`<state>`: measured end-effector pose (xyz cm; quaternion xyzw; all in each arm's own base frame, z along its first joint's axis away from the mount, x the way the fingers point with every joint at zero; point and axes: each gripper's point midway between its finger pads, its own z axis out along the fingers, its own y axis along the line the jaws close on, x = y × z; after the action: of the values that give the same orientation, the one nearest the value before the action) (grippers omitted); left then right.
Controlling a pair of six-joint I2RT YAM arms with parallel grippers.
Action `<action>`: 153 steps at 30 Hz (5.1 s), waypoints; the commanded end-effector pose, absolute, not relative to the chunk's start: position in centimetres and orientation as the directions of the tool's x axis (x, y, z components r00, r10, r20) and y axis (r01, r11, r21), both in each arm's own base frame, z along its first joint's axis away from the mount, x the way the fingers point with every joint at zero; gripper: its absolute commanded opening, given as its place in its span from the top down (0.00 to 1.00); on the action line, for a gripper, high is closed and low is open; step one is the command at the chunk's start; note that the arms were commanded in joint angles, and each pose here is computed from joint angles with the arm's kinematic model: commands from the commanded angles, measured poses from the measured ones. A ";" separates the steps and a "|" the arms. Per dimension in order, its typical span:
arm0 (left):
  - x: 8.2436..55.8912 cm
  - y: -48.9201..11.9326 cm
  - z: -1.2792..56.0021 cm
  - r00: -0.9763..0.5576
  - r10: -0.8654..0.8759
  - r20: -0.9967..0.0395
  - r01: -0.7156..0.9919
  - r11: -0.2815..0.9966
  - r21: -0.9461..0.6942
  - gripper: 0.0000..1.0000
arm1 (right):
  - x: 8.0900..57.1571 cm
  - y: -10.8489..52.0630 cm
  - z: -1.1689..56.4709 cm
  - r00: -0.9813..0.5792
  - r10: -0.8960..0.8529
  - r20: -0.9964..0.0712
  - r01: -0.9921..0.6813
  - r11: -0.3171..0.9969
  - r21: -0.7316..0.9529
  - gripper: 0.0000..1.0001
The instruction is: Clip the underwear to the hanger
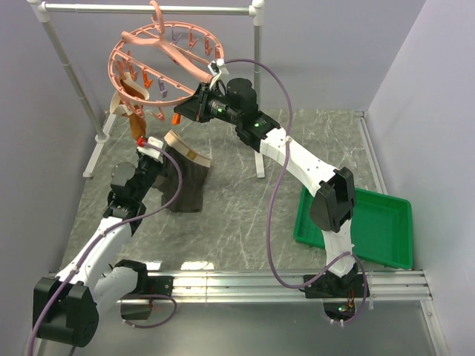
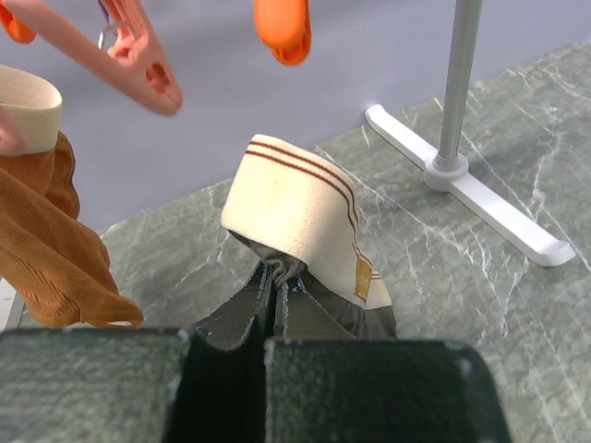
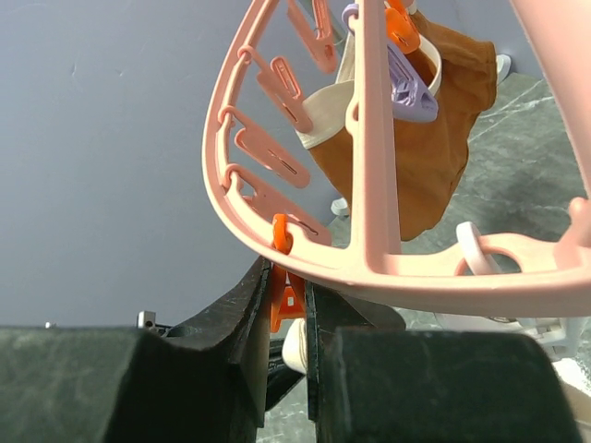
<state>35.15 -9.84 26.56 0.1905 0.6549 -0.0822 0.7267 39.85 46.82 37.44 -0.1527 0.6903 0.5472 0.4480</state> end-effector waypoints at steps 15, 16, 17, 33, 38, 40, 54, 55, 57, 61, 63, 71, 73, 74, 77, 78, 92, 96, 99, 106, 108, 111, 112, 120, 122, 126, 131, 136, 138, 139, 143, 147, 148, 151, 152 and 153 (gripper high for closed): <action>36.2 -11.2 33.7 0.294 0.040 -0.955 0.374 0.915 0.154 1.00 | 39.2 46.5 40.4 -0.525 0.309 -0.793 -0.732 0.311 0.605 1.00; 36.3 -11.3 33.6 0.291 0.041 -0.956 0.376 0.914 0.153 1.00 | 39.2 46.5 40.5 -0.525 0.310 -0.793 -0.732 0.310 0.606 1.00; 36.4 -11.3 33.7 0.293 0.040 -0.955 0.376 0.914 0.153 1.00 | 39.1 46.6 40.6 -0.525 0.311 -0.792 -0.734 0.306 0.606 1.00; 36.9 -12.4 34.7 0.298 0.002 -0.955 0.399 0.908 0.126 1.00 | 39.2 46.7 40.7 -0.525 0.311 -0.792 -0.737 0.299 0.606 1.00; 37.0 -12.7 34.9 0.304 -0.002 -0.953 0.407 0.905 0.128 1.00 | 39.0 46.8 40.7 -0.526 0.307 -0.793 -0.742 0.290 0.604 1.00; 37.0 -12.8 35.2 0.307 -0.009 -0.952 0.403 0.907 0.122 1.00 | 38.9 46.8 40.8 -0.528 0.305 -0.792 -0.742 0.287 0.605 1.00; 37.2 -12.9 36.4 0.326 -0.036 -0.945 0.404 0.909 0.105 1.00 | 39.2 46.9 40.7 -0.519 0.303 -0.799 -0.747 0.294 0.596 0.77; 37.2 -13.0 36.5 0.328 -0.035 -0.944 0.406 0.907 0.107 1.00 | 39.1 46.9 40.8 -0.518 0.303 -0.800 -0.749 0.291 0.595 0.76; 37.4 -12.9 36.3 0.325 -0.033 -0.945 0.402 0.909 0.107 1.00 | 39.1 47.0 40.9 -0.518 0.303 -0.800 -0.752 0.285 0.594 0.72; 37.4 -13.0 36.5 0.332 -0.028 -0.943 0.404 0.908 0.115 1.00 | 39.1 47.1 41.2 -0.515 0.304 -0.802 -0.759 0.274 0.591 0.67; 37.5 -13.0 36.4 0.329 -0.028 -0.944 0.404 0.908 0.114 1.00 | 39.1 47.2 41.4 -0.511 0.304 -0.804 -0.763 0.270 0.587 0.64; 37.6 -12.9 37.1 0.341 -0.031 -0.940 0.396 0.911 0.114 1.00 | 39.2 47.1 41.9 -0.519 0.309 -0.797 -0.761 0.258 0.595 0.56; 37.6 -13.0 37.2 0.339 -0.035 -0.940 0.399 0.910 0.110 1.00 | 39.2 47.0 42.1 -0.520 0.311 -0.796 -0.761 0.254 0.597 0.54; 37.7 -12.9 37.4 0.342 -0.036 -0.939 0.397 0.911 0.110 1.00 | 39.2 46.9 42.2 -0.519 0.312 -0.796 -0.762 0.253 0.596 0.51; 37.8 -12.9 37.7 0.343 -0.039 -0.938 0.393 0.914 0.106 1.00 | 39.1 46.7 42.6 -0.517 0.317 -0.795 -0.763 0.249 0.596 0.45; 37.9 -12.9 37.7 0.340 -0.038 -0.940 0.390 0.915 0.104 1.00 | 39.1 46.5 42.8 -0.518 0.319 -0.793 -0.762 0.249 0.598 0.43; 37.5 -11.2 36.1 0.295 0.002 -0.956 0.349 0.931 0.109 1.00 | 37.8 44.0 40.7 -0.524 0.261 -0.811 -0.759 0.290 0.583 0.16; 37.6 -10.5 36.1 0.284 -0.001 -0.959 0.336 0.937 0.098 1.00 | 37.2 43.4 38.6 -0.491 0.209 -0.845 -0.782 0.320 0.534 0.07; 37.6 -10.0 36.1 0.277 0.000 -0.961 0.323 0.942 0.093 1.00 | 36.4 42.8 38.1 -0.481 0.183 -0.857 -0.795 0.320 0.515 0.04; 37.8 -8.5 36.0 0.254 -0.003 -0.967 0.303 0.950 0.077 1.00 | 35.7 40.1 36.9 -0.440 0.153 -0.885 -0.810 0.358 0.465 0.06; 38.0 -7.9 35.7 0.239 0.001 -0.971 0.300 0.951 0.075 1.00 | 36.1 39.1 36.5 -0.429 0.149 -0.891 -0.808 0.377 0.452 0.07; 38.3 -7.0 35.5 0.231 0.012 -0.973 0.292 0.953 0.081 1.00 | 36.7 37.9 36.1 -0.423 0.145 -0.894 -0.803 0.397 0.444 0.07; 38.4 -6.9 35.5 0.227 0.012 -0.974 0.293 0.953 0.080 0.99 | 36.8 37.7 36.1 -0.421 0.143 -0.896 -0.803 0.401 0.442 0.07; 38.3 -7.0 35.4 0.178 -0.063 -0.982 0.386 0.922 0.011 0.99 | 36.1 36.4 32.0 -0.298 0.087 -0.950 -0.866 0.394 0.308 0.08; 38.3 -6.5 35.4 0.169 -0.067 -0.983 0.390 0.921 0.004 1.00 | 36.2 36.5 28.9 -0.263 0.036 -0.964 -0.885 0.389 0.256 0.08; 38.0 -6.8 35.4 0.158 -0.072 -0.985 0.418 0.909 0.000 0.99 | 37.2 38.1 25.0 -0.149 -0.039 -0.988 -0.925 0.359 0.125 0.09; 37.8 -7.2 35.7 0.151 -0.082 -0.985 0.441 0.897 -0.007 1.00 | 39.2 41.1 21.4 -0.078 -0.096 -0.992 -0.949 0.312 0.045 0.10; 37.7 -7.3 35.8 0.145 -0.093 -0.985 0.453 0.891 -0.018 0.99 | 38.7 44.7 18.9 -0.006 -0.151 -0.989 -0.973 0.228 -0.029 0.10; 37.5 -7.3 36.0 0.148 -0.095 -0.984 0.453 0.891 -0.018 0.99 | 38.5 45.6 18.1 0.030 -0.176 -0.984 -0.975 0.210 -0.067 0.09; 37.5 -7.3 35.9 0.146 -0.097 -0.985 0.452 0.892 -0.021 0.99 | 38.7 46.2 17.7 0.041 -0.182 -0.982 -0.975 0.208 -0.079 0.10; 37.4 -7.2 35.8 0.140 -0.097 -0.985 0.445 0.895 -0.025 0.96 | 39.1 47.0 17.7 0.021 -0.184 -0.983 -0.975 0.212 -0.060 0.49; 37.4 -6.9 35.6 0.137 -0.099 -0.986 0.429 0.903 -0.031 0.88 | 38.0 45.5 18.4 -0.013 -0.199 -0.980 -0.980 0.199 -0.027 1.00; 37.5 -6.9 35.3 0.130 -0.102 -0.986 0.425 0.904 -0.038 0.86 | 37.4 44.8 19.3 -0.014 -0.194 -0.981 -0.979 0.203 -0.026 1.00; 37.3 -6.8 35.2 0.129 -0.103 -0.986 0.419 0.907 -0.040 0.82 | 36.6 43.1 21.3 -0.045 -0.180 -0.983 -0.977 0.214 0.006 1.00; 37.4 -6.7 35.0 0.127 -0.102 -0.987 0.412 0.910 -0.041 0.81 | 36.3 42.6 21.8 -0.064 -0.174 -0.983 -0.975 0.221 0.025 1.00; 37.4 -6.5 34.9 0.126 -0.099 -0.987 0.405 0.913 -0.040 0.81 | 36.2 42.0 22.0 -0.084 -0.174 -0.981 -0.972 0.229 0.043 1.00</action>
<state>37.98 -6.88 32.22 0.1241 0.6653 -0.1791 0.7141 36.80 43.56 15.42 -0.4813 0.6390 0.3935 0.4530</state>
